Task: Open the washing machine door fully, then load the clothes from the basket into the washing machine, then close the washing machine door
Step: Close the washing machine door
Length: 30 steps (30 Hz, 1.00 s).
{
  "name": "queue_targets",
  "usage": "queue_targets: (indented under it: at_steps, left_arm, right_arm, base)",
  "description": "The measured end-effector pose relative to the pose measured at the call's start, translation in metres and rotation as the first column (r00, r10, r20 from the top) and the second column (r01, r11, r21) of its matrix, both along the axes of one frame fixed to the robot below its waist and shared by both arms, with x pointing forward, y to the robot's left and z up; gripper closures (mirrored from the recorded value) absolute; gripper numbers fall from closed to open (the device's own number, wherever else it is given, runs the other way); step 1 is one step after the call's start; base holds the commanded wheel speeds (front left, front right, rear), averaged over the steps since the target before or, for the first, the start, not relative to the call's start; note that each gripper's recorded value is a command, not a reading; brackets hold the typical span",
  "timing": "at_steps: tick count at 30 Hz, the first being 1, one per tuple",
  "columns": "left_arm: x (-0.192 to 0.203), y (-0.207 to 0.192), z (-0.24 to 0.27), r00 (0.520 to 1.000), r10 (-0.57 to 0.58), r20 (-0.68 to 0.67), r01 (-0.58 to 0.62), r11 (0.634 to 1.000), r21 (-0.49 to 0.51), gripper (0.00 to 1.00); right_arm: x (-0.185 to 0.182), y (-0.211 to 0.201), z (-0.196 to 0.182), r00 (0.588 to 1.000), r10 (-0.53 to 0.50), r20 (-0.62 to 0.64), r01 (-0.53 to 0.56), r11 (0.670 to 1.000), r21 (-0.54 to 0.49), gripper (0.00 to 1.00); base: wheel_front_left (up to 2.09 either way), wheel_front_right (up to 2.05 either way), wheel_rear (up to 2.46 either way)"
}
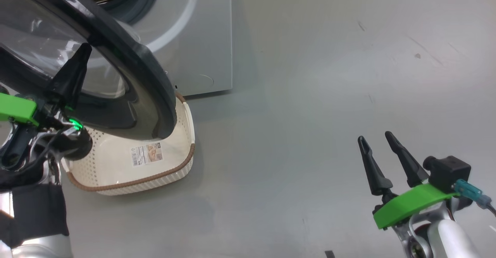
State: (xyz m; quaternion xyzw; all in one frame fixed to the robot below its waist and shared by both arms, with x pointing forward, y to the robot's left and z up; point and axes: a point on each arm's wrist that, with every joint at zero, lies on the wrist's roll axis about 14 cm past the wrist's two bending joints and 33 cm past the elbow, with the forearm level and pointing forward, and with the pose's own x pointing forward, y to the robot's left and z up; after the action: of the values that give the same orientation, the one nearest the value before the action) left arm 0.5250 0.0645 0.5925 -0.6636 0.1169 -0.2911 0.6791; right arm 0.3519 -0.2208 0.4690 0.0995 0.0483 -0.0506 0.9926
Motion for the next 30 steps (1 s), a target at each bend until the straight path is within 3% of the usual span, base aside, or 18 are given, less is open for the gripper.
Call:
queue_targets:
  at_steps: [17, 18, 20, 21, 22, 30]
  left_arm:
    - [-0.042, 0.056, -0.01, 0.975, 0.22, -0.015, -0.22, 0.975, 0.031, 1.0]
    - [-0.046, 0.06, -0.011, 0.971, 0.238, -0.018, -0.237, 0.971, 0.031, 0.72]
    - [-0.053, 0.066, -0.012, 0.966, 0.26, -0.019, -0.259, 0.965, 0.04, 0.48]
    - [-0.058, 0.069, -0.013, 0.962, 0.273, -0.019, -0.272, 0.961, 0.046, 0.18]
    - [-0.062, 0.071, -0.014, 0.959, 0.282, -0.019, -0.281, 0.958, 0.05, 0.0]
    - [-0.095, 0.085, -0.021, 0.927, 0.376, 0.01, -0.374, 0.918, 0.133, 0.0]
  right_arm:
    - [0.018, 0.016, 0.007, 0.998, 0.056, 0.043, -0.056, 0.998, 0.011, 0.0]
    - [0.019, 0.018, 0.008, 0.997, 0.062, 0.046, -0.062, 0.998, 0.008, 0.0]
    - [0.02, 0.022, 0.011, 0.996, 0.073, 0.053, -0.073, 0.997, 0.007, 0.0]
    - [0.02, 0.023, 0.012, 0.995, 0.077, 0.057, -0.078, 0.997, 0.008, 0.0]
    - [0.021, 0.024, 0.013, 0.995, 0.08, 0.06, -0.081, 0.997, 0.008, 0.0]
    - [0.016, 0.03, 0.018, 0.992, 0.102, 0.069, -0.102, 0.995, -0.005, 0.0]
  base:
    - [0.0, 0.0, 0.0]
    - [0.0, 0.0, 0.0]
    - [0.0, 0.0, 0.0]
    - [0.0, 0.0, 0.0]
    - [0.0, 0.0, 0.0]
    - [0.0, 0.0, 0.0]
